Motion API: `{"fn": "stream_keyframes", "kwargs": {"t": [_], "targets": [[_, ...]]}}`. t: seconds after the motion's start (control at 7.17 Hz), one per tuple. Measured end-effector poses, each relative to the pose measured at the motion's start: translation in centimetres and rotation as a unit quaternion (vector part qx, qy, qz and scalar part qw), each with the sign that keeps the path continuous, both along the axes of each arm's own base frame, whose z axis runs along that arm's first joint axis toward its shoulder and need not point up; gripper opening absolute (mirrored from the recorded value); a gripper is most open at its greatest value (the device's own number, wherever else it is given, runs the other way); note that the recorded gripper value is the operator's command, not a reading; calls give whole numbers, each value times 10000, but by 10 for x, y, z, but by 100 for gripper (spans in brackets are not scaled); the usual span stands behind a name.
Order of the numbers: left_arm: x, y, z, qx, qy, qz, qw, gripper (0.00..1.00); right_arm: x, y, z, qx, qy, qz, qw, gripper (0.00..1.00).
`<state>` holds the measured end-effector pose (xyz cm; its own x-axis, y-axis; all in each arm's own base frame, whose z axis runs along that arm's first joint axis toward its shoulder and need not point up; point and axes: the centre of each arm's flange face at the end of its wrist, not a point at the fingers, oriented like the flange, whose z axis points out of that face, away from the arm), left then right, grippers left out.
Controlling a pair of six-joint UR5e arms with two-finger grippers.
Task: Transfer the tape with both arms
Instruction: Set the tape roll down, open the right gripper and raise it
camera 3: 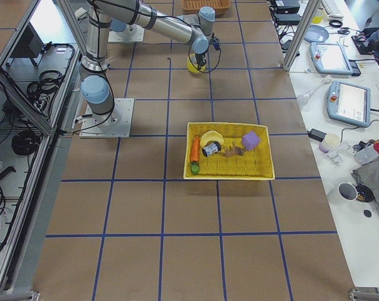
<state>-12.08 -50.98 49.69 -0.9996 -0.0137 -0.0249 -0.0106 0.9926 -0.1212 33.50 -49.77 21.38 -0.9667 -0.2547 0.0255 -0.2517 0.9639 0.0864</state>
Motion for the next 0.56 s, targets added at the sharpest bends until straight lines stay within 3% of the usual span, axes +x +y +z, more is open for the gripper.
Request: {"fn": "stream_keyframes", "kwargs": {"t": [0.28, 0.56], "targets": [[0, 0, 0, 0, -4, -2, 10000, 100, 0, -5, 8, -88, -12, -36, 10000, 100], [-1, 0, 0, 0, -1, -9, 10000, 100, -12, -35, 65, -394, -127, -180, 9990, 100]]}}
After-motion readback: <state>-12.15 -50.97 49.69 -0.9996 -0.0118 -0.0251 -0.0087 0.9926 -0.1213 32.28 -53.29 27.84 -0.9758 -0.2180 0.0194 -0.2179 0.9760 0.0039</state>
